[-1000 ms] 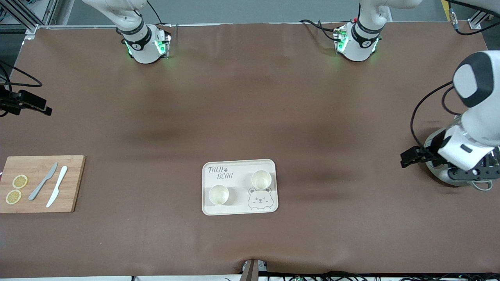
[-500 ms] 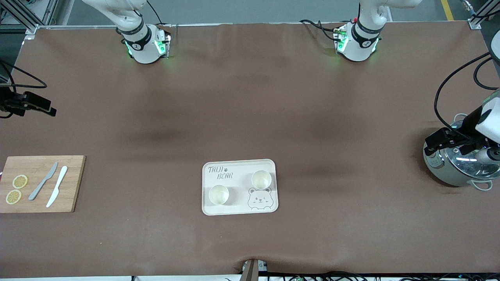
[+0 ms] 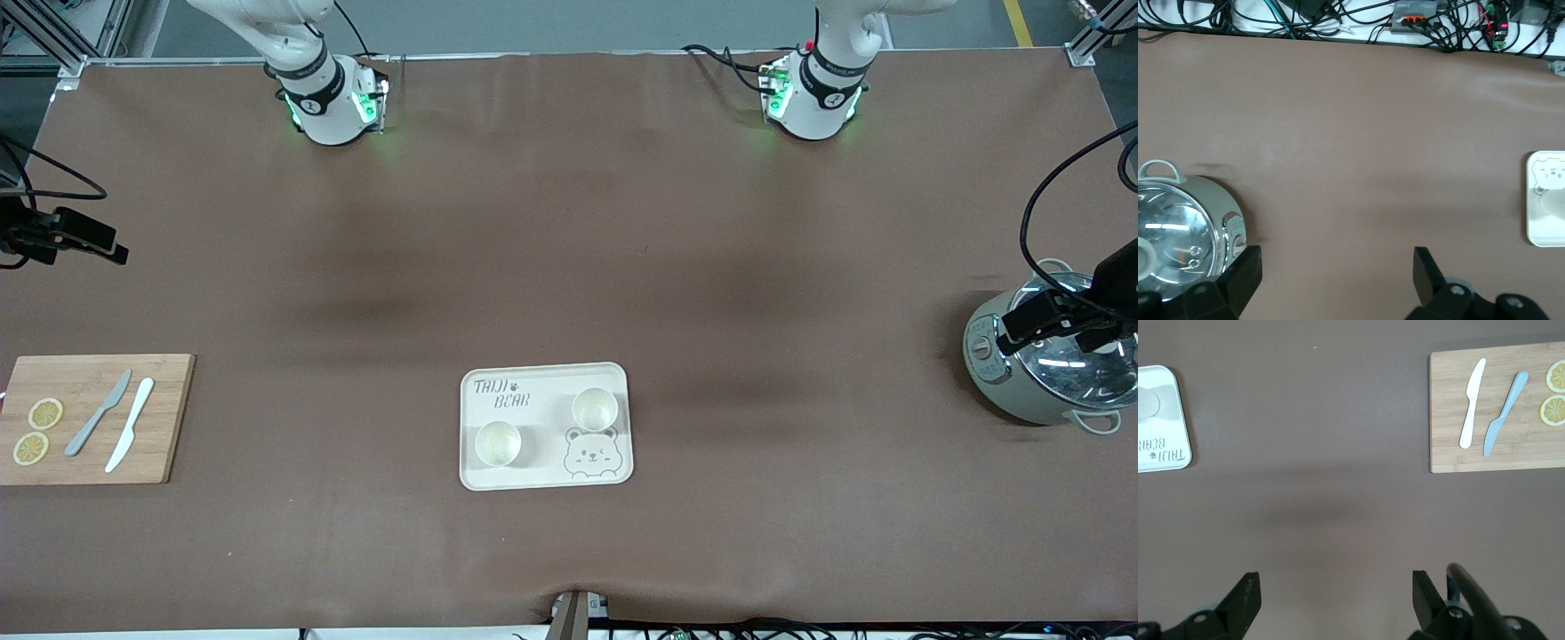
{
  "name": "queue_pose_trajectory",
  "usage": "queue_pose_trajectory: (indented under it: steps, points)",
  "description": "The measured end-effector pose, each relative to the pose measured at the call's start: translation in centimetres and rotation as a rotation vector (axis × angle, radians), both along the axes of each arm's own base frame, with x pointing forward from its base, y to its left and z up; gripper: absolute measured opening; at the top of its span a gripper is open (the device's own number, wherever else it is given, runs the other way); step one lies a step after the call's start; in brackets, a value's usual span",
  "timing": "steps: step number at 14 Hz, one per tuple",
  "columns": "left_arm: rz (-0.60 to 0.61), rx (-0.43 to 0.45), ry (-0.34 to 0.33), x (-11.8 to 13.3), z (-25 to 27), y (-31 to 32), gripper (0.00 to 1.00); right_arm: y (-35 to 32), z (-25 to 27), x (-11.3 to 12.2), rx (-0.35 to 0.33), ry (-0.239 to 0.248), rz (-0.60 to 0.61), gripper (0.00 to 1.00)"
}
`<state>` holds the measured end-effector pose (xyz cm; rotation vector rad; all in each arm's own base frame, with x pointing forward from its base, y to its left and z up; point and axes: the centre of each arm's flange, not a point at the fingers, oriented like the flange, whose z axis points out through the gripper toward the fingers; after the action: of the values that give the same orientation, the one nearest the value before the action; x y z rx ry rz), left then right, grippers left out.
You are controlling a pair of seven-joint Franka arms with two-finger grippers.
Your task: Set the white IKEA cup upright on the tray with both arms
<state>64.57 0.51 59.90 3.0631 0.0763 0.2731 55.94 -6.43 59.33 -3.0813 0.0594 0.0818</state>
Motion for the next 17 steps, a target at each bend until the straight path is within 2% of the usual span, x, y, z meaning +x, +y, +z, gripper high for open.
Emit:
queue_pose_trajectory:
  steps: [7, 10, 13, 17]
  points:
    - [-0.017, 0.004, -0.029, -0.6, 2.4, -1.1, 1.0, 0.1, 0.4, 0.0, -0.001, -0.009, 0.001, 1.0]
    - [-0.016, -0.001, -0.006, -2.9, 4.8, -2.1, 1.0, 0.2, 0.8, 0.0, -0.002, -0.015, 0.004, 1.0]
    - [-0.021, -0.001, 0.014, -4.7, 5.0, -2.4, 1.0, 0.3, 0.8, 0.0, -0.002, -0.016, 0.005, 1.0]
    - [-0.025, -0.001, 0.05, -5.4, 3.5, -2.7, 1.0, 0.3, 0.8, 0.0, -0.002, -0.015, 0.005, 1.0]
